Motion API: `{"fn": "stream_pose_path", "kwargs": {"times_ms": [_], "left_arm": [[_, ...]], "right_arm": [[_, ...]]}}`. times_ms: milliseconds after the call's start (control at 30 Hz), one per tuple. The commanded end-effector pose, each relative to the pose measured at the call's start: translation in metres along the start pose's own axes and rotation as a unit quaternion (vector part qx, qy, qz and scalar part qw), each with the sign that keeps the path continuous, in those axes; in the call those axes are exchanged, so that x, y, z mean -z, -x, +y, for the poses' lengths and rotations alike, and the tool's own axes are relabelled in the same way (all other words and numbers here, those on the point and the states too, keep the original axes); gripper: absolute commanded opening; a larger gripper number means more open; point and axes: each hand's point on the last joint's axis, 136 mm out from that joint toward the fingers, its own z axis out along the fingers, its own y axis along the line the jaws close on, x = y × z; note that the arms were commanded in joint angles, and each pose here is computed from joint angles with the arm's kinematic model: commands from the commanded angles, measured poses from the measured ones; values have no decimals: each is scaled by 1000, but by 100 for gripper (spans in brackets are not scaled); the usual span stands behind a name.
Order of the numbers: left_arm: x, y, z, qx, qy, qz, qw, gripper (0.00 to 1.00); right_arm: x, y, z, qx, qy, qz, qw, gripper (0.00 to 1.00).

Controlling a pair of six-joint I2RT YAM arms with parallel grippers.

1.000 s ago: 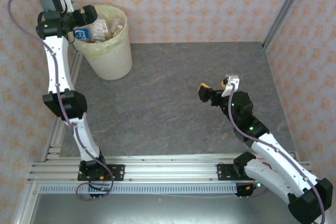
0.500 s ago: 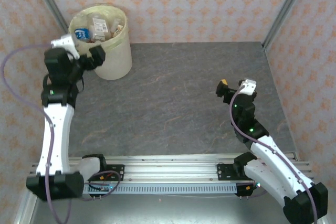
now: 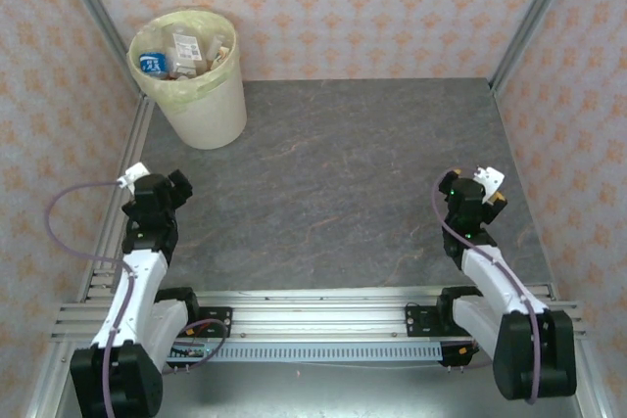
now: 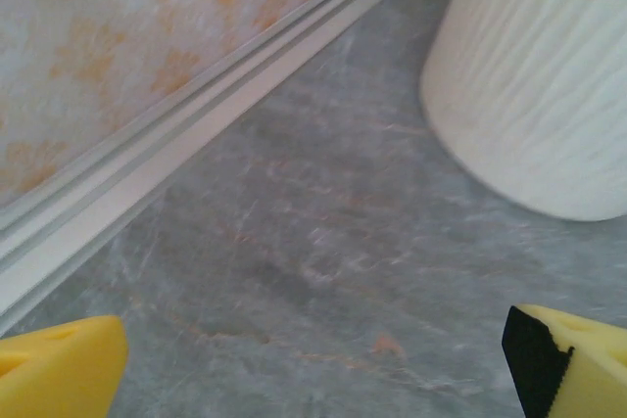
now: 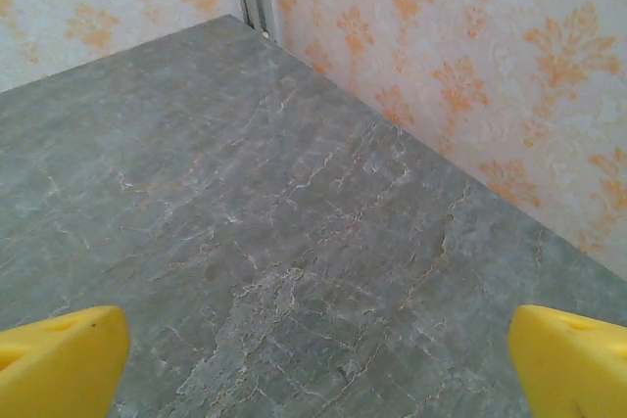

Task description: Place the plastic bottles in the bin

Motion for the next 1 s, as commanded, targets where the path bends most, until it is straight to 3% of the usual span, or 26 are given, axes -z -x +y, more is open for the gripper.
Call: {"fn": "stream_pose_path", "kwargs": {"times_ms": [0, 167, 333, 567, 667, 700, 800, 967], "left_arm": [[-12, 28, -4, 42, 4, -77, 996, 100], [-41, 13, -25, -18, -26, -68, 997, 100], [-57, 0, -54, -29, -95, -63, 993, 100], [-58, -24, -121, -158, -195, -48, 967, 100], [-64, -34, -130, -186, -177, -67, 964, 100], [-65, -35, -124, -188, -156, -49, 968, 100], [-64, -27, -107, -169, -90, -81, 978, 100], [-64, -26, -106, -168, -84, -85, 978, 100]], "right_arm": [[-13, 3, 16, -11, 36, -4, 999, 99], [-39, -14, 39, 11, 70, 48, 996, 99], [-49, -11, 56, 22, 100, 41, 994, 99], [-48, -16, 87, 70, 182, 53, 979, 99], [-44, -18, 100, 72, 222, 54, 971, 99], [-42, -16, 101, 63, 229, 41, 971, 99], [-42, -22, 95, 47, 224, 13, 973, 99], [-39, -35, 93, 47, 235, -16, 971, 99]]}}
